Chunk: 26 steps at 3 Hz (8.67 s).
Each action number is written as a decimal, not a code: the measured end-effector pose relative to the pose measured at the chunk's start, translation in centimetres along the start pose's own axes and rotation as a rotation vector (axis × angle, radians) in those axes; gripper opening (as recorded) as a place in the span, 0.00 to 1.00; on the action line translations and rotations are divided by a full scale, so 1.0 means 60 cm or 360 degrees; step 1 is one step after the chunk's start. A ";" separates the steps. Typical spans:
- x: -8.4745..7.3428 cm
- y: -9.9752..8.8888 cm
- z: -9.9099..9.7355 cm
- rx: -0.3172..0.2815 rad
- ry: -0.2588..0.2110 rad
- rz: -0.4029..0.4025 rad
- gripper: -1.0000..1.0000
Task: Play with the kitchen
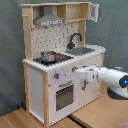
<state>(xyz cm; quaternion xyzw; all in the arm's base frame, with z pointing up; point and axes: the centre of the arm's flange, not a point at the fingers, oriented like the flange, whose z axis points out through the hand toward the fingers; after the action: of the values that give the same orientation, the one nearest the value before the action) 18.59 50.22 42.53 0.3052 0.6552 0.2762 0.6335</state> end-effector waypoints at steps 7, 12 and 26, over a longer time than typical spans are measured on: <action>-0.252 0.150 -0.155 -0.0203 -0.0460 0.0717 1.00; -0.341 0.145 -0.169 -0.0248 -0.0950 0.1180 1.00; -0.748 0.023 0.147 -0.0325 -0.1364 0.1869 0.00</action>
<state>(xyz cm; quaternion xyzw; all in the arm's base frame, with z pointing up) 27.96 17.27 72.82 0.6267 0.0494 0.4863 0.6069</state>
